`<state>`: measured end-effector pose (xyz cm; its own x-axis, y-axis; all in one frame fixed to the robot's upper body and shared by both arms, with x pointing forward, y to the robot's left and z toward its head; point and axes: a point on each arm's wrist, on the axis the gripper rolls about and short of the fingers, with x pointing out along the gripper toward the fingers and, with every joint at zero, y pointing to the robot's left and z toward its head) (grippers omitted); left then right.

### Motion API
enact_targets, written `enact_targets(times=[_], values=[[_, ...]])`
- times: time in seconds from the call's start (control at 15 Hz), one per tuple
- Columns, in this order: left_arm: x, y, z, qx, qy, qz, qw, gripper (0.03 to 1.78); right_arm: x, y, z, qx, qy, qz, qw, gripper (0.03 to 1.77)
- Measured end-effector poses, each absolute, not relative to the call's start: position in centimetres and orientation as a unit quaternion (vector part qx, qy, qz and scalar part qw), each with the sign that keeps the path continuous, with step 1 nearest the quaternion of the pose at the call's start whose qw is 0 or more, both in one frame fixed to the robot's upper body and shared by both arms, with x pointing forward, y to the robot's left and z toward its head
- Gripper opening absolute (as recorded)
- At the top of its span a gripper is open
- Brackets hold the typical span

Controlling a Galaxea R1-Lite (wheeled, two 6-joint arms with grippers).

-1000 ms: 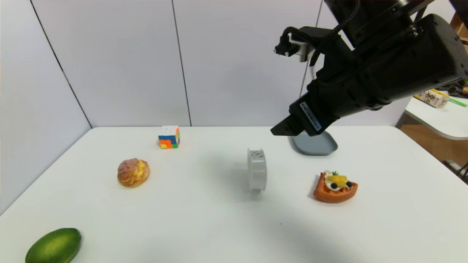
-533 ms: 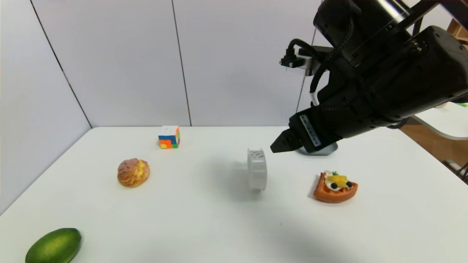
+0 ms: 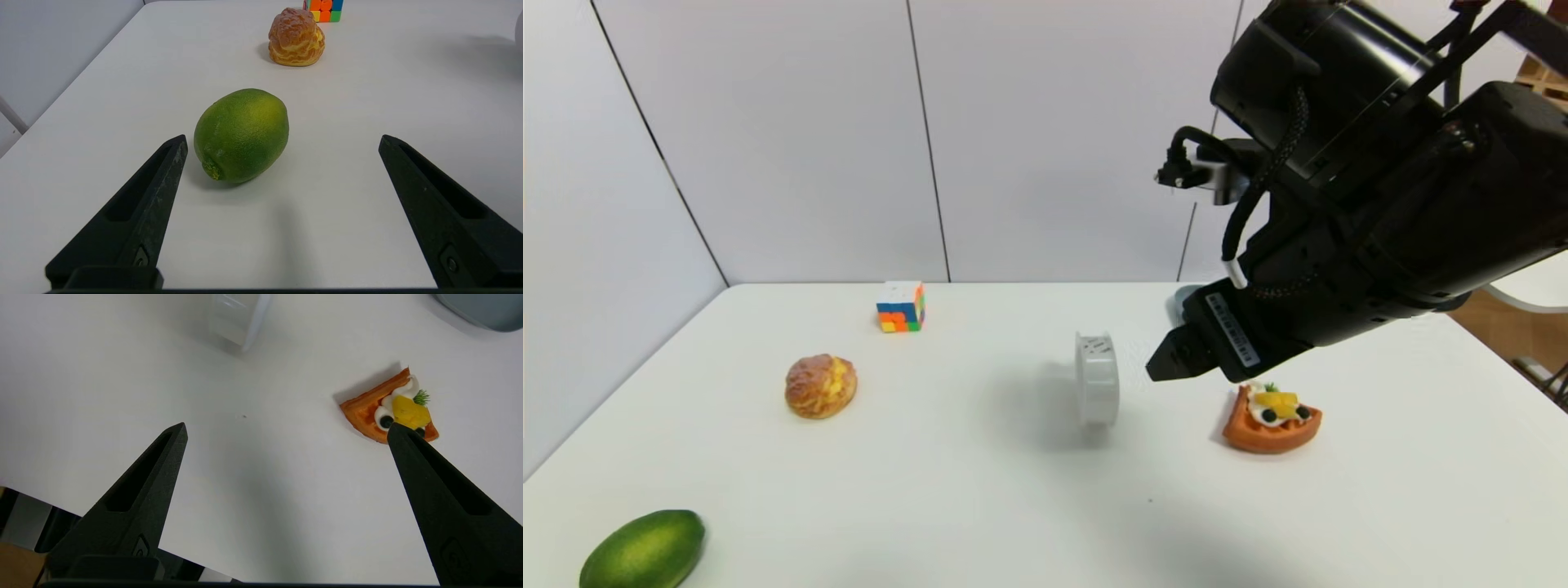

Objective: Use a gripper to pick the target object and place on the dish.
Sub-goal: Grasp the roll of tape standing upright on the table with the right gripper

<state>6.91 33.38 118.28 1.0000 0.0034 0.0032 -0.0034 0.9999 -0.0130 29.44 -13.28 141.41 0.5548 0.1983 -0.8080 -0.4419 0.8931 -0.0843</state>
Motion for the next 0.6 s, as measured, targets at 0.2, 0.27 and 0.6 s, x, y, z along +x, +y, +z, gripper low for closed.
enact_targets(times=[0.2, 0.27, 0.6], values=[[6.9, 33.4, 118.3, -0.006, -0.002, 0.002, 1.0, 1.69, 30.4, -12.1, 140.7, -0.112, 0.433, 0.179, 0.876, 1.7], [6.9, 33.4, 118.3, -0.006, -0.002, 0.002, 1.0, 1.69, 30.9, -11.6, 140.5, -0.104, 0.426, 0.18, 0.88, 1.7], [6.9, 33.4, 118.3, -0.007, -0.002, 0.002, 1.0, 1.69, 33.7, -8.6, 139.3, -0.067, 0.372, 0.201, 0.904, 1.7]])
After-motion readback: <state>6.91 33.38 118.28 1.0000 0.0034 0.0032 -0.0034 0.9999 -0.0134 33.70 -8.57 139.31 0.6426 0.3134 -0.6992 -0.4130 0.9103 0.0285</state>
